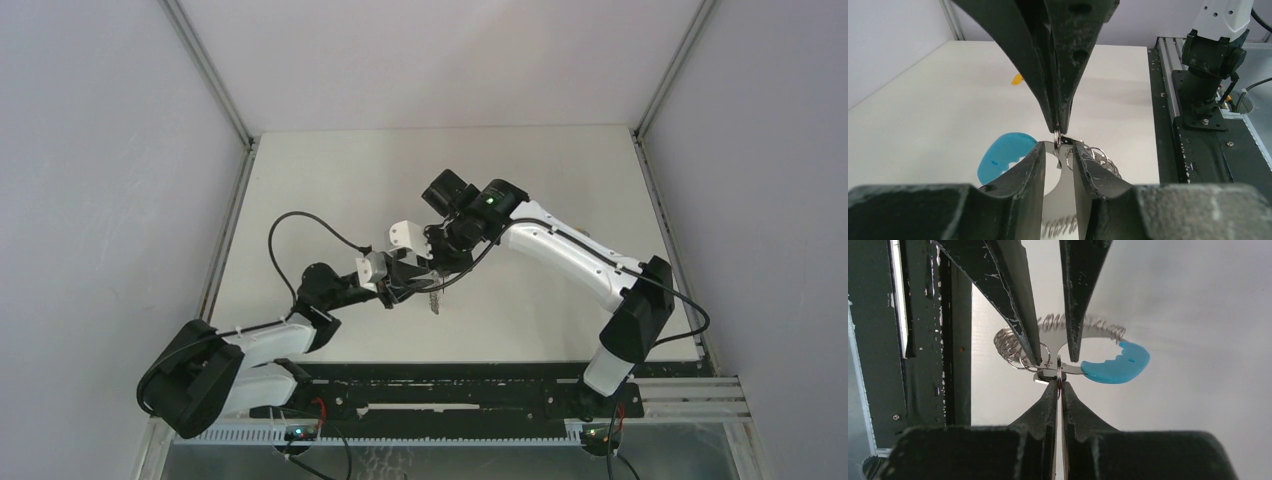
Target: Put the keys on the keyring
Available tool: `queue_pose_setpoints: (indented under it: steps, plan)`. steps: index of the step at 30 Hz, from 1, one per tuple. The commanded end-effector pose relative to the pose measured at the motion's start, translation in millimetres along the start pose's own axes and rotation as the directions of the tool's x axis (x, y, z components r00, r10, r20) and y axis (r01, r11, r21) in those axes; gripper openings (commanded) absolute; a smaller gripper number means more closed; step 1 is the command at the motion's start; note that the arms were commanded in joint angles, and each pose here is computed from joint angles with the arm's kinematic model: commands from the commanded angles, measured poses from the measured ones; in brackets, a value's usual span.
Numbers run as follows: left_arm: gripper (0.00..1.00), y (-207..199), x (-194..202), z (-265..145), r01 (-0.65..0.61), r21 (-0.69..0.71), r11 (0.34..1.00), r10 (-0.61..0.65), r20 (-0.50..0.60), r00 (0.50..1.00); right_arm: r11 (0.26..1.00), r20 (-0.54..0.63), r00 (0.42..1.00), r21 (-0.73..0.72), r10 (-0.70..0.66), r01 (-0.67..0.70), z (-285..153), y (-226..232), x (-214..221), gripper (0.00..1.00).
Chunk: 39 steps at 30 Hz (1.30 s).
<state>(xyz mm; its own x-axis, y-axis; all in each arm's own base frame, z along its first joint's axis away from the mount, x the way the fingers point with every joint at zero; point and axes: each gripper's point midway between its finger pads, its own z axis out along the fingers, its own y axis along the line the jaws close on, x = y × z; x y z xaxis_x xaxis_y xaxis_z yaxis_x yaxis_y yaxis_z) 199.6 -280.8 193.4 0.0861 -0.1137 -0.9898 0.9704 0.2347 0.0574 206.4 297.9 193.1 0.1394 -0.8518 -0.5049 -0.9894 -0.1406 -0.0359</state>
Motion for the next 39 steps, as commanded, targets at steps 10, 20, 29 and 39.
queue_pose_setpoints:
  steps: [10,20,29,39]
  plan:
    - [0.24,4.9,-23.8,14.6,-0.037,0.037,0.999,0.034,0.066,0.997,0.997,0.028,0.997,0.029,-0.075,0.074,-8.2,-1.4,-23.8,0.00]
    - [0.15,2.4,-24.0,19.2,-0.037,0.059,0.998,0.033,0.070,0.997,0.996,0.035,0.995,0.025,-0.088,0.088,-5.5,0.2,-29.1,0.00]
    - [0.00,2.1,-32.3,13.4,-0.036,0.024,0.999,0.032,0.141,0.989,0.990,0.139,0.984,0.094,-0.116,0.103,-18.7,0.0,-32.0,0.14]
    - [0.00,3.6,-45.3,7.6,-0.038,-0.001,0.999,0.037,0.188,0.982,0.989,0.477,0.870,0.130,-0.120,0.065,-48.9,2.3,-21.4,0.33]
